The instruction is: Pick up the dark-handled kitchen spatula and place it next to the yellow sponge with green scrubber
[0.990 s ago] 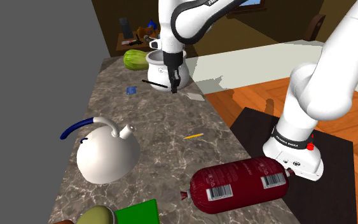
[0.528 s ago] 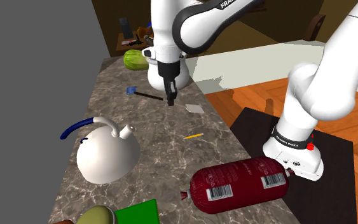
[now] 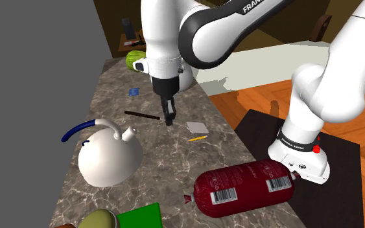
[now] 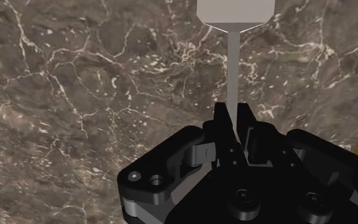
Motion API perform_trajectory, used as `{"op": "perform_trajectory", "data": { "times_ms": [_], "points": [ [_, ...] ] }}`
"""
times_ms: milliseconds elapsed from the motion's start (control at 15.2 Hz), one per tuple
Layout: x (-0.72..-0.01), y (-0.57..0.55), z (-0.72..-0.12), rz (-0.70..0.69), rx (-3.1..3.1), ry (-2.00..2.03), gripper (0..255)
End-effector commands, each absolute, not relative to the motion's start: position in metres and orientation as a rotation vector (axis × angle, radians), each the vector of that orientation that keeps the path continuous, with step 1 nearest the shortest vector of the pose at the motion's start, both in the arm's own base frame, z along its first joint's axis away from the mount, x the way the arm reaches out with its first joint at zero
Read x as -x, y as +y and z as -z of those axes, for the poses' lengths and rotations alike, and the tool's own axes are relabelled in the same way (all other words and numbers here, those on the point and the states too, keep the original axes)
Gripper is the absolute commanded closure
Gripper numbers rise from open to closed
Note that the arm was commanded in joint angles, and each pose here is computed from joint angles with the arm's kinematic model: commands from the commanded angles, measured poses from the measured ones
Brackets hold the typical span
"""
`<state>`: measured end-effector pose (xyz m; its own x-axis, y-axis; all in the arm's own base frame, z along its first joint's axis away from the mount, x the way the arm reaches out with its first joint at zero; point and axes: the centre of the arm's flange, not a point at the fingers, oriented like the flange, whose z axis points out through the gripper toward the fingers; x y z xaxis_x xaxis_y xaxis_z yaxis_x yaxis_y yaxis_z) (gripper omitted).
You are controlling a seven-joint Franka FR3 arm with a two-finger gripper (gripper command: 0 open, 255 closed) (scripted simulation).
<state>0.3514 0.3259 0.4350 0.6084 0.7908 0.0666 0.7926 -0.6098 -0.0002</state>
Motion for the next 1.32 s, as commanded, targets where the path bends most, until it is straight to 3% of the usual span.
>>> {"op": "perform_trajectory", "data": {
  "times_ms": [0, 1254],
  "points": [
    [-0.334, 0.349, -0.433, 0.092, 2.792, -1.372, 255],
    [-0.204, 0.564, -0.433, 0.092, 2.792, -1.372, 255]
  ]
}}
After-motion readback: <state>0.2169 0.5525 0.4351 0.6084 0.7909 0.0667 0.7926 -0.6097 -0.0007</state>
